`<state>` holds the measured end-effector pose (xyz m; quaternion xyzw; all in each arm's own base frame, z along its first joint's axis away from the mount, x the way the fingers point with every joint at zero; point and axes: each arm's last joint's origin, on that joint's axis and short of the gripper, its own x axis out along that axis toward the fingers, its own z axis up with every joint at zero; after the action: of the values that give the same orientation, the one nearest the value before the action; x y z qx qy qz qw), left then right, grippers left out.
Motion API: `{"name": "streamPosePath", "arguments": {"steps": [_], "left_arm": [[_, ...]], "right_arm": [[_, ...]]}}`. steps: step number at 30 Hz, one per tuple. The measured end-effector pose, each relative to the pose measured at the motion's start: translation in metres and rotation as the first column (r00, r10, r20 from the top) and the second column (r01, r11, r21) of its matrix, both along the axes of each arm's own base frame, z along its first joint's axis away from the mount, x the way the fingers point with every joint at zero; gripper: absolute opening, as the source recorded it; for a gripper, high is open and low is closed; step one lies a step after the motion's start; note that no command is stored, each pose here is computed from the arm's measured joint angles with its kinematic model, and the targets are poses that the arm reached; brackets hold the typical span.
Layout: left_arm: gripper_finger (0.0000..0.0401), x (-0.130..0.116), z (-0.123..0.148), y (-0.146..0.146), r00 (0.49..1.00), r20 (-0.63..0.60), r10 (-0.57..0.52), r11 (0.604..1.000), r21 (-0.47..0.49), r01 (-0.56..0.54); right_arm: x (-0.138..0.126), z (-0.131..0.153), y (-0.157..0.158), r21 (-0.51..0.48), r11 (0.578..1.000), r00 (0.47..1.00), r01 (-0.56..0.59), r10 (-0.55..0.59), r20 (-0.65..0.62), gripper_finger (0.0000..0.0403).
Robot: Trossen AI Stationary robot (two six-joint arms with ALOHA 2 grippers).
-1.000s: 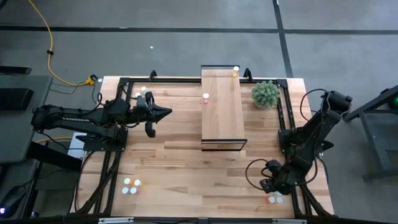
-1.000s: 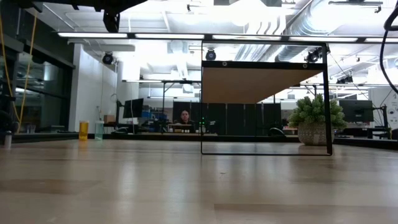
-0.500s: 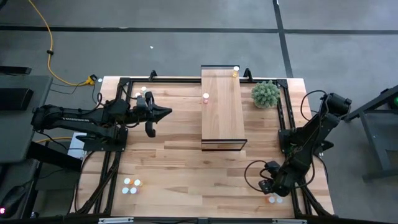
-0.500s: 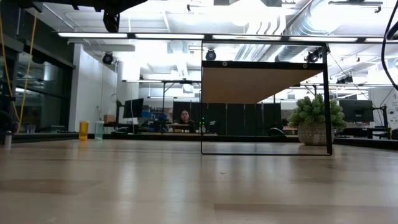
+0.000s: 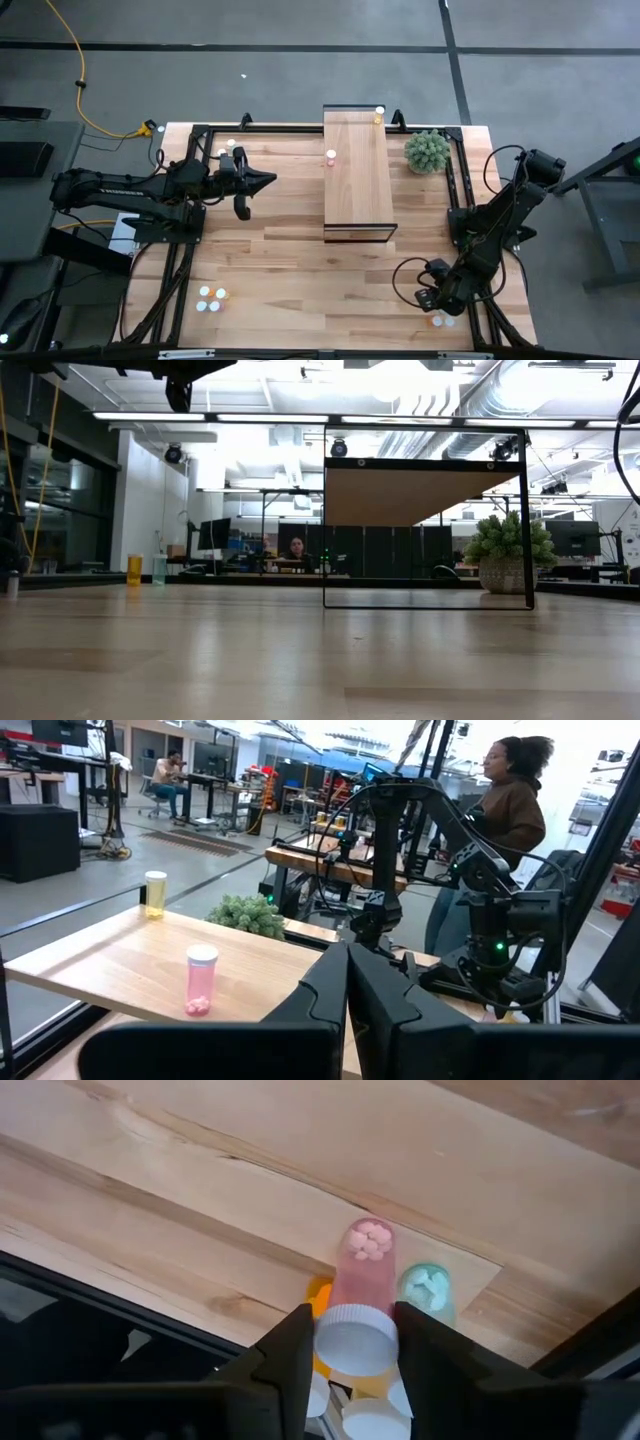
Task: Pick and place medicine bottles onto shelf by color
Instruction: Put the right pink pill bottle on the shelf aligned with the other pink pill bottle
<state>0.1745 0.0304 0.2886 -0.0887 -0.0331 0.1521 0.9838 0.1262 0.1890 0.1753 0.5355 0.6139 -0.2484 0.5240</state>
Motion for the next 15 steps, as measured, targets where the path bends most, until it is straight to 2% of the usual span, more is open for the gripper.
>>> {"name": "streamPosePath", "arguments": {"steps": [9, 12, 15], "left_arm": [[0.0, 0.0, 0.0, 0.0, 1.0, 0.0, 0.004, 1.0, 0.0, -0.004], [0.0, 0.0, 0.0, 0.0, 1.0, 0.0, 0.004, 1.0, 0.0, -0.004], [0.0, 0.0, 0.0, 0.0, 1.0, 0.0, 0.004, 1.0, 0.0, -0.004]], "right_arm": [[0.001, 0.006, -0.001, 0.02, 1.0, 0.999, 0.012, -0.013, 0.047, 0.011], [0.0, 0.015, -0.005, 0.021, 0.999, 0.992, 0.03, -0.032, 0.123, 0.0109], [0.0, 0.03, -0.01, 0.037, 0.999, 0.963, 0.015, -0.024, 0.27, 0.0109]]}}
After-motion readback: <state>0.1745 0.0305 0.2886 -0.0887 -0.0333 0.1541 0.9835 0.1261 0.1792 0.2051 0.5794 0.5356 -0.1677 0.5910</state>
